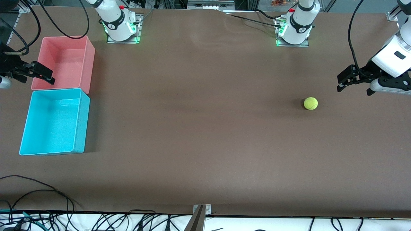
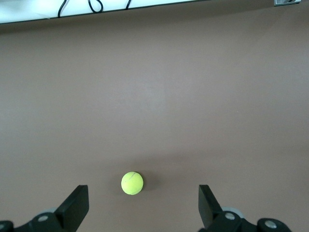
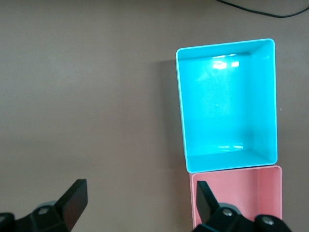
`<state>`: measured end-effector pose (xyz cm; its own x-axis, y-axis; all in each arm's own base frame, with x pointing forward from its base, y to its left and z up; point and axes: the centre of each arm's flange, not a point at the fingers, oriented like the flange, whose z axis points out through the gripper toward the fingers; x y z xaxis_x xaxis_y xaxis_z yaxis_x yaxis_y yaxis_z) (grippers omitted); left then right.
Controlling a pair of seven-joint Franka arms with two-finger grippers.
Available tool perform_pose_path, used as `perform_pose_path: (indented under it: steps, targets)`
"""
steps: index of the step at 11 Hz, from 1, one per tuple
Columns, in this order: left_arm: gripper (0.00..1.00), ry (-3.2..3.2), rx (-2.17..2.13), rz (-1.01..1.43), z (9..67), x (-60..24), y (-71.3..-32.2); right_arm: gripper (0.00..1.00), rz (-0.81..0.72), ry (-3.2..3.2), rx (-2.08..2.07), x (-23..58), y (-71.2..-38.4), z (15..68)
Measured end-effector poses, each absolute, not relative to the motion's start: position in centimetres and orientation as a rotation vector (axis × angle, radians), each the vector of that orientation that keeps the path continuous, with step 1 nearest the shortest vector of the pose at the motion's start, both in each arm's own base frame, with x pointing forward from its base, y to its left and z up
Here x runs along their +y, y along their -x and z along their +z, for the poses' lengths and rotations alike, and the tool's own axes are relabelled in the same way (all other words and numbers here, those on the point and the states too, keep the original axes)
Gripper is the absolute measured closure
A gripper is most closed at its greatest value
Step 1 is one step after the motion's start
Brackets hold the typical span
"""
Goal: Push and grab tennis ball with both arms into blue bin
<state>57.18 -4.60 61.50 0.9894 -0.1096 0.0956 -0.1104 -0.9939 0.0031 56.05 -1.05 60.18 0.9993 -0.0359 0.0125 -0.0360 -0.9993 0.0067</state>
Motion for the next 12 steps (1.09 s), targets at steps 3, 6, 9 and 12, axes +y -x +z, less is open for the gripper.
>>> perform_pose_path:
  steps: [3, 6, 9, 12]
  targets:
    - [0.0, -3.125, -0.17, 0.149, 61.5, -4.49, -57.19, 0.0, 0.016, -3.134, -0.044, -0.61, -56.13, 60.04]
    - [0.0, -3.125, -0.168, 0.148, 61.44, -4.42, -57.2, 0.0, 0.015, -3.134, -0.047, -0.71, -56.13, 60.02]
    - [0.0, -3.126, -0.165, 0.145, 61.35, -4.33, -57.22, 0.0, 0.015, -3.134, -0.056, -1.0, -56.13, 60.01]
    - [0.0, -3.126, -0.165, 0.144, 61.34, -4.33, -57.22, 0.0, 0.015, -3.134, -0.056, -0.98, -56.13, 60.01]
